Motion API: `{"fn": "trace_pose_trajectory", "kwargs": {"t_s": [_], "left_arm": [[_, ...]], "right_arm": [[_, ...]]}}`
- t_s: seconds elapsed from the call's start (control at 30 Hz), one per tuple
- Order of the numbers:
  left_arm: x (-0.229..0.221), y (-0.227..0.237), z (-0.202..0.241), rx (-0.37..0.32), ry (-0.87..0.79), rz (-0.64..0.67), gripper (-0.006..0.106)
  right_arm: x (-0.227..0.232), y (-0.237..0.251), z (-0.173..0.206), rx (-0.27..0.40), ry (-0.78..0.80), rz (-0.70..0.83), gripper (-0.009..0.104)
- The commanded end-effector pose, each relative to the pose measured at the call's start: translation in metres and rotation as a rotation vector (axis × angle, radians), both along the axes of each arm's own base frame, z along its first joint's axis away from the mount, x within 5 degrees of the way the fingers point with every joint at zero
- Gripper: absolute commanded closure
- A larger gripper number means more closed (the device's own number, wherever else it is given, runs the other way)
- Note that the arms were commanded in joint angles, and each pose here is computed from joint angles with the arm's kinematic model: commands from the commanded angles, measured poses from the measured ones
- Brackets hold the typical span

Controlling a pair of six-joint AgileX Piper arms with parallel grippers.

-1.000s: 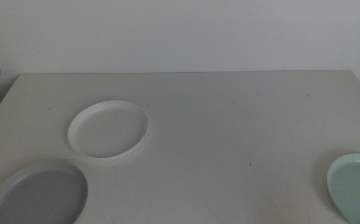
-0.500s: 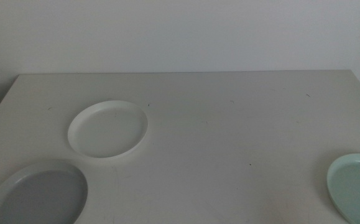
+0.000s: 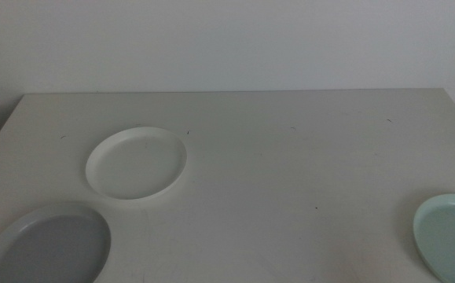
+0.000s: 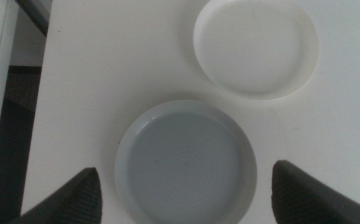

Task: Stack the three bowls on top of each other.

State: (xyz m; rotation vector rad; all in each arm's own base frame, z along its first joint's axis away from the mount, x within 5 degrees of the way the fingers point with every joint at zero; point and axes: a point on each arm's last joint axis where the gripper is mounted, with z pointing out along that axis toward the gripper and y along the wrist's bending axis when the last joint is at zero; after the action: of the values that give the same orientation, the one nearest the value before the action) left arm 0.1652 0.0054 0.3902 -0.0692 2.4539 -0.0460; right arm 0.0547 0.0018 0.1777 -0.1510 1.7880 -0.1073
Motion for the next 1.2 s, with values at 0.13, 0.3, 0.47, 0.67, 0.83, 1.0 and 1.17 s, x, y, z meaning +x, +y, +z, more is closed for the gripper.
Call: {"fn": "trace_pose_trajectory", "kwargs": {"t_s": [0.13,0.3,0.47,0.67,0.83,1.0,1.17], "left_arm": [[0.007,0.002,0.006,0.056,-0.02,-0.023,-0.002],[0.022,0.007,-0.009,0.091,0.091,-0.057,-0.002],[0.041,0.021,-0.025,0.072,0.166,-0.092,-0.002],[0.059,0.044,-0.045,-0.006,0.246,-0.101,-0.002],[0.071,0.062,-0.063,-0.009,0.305,-0.125,-0.002],[0.087,0.075,-0.087,-0.016,0.38,-0.171,-0.002],[0.102,0.079,-0.113,-0.062,0.459,-0.196,-0.002]], "right_arm": [[-0.001,-0.001,0.01,-0.025,-0.11,-0.016,0.052],[-0.001,-0.001,0.01,-0.025,-0.11,-0.016,0.052],[-0.001,-0.001,0.01,-0.025,-0.11,-0.016,0.052],[-0.001,-0.001,0.01,-0.025,-0.11,-0.016,0.052],[-0.001,-0.001,0.01,-0.025,-0.11,-0.016,0.052],[-0.001,-0.001,0.01,-0.025,-0.11,-0.016,0.052],[-0.001,-0.001,0.01,-0.025,-0.11,-0.016,0.052]]}}
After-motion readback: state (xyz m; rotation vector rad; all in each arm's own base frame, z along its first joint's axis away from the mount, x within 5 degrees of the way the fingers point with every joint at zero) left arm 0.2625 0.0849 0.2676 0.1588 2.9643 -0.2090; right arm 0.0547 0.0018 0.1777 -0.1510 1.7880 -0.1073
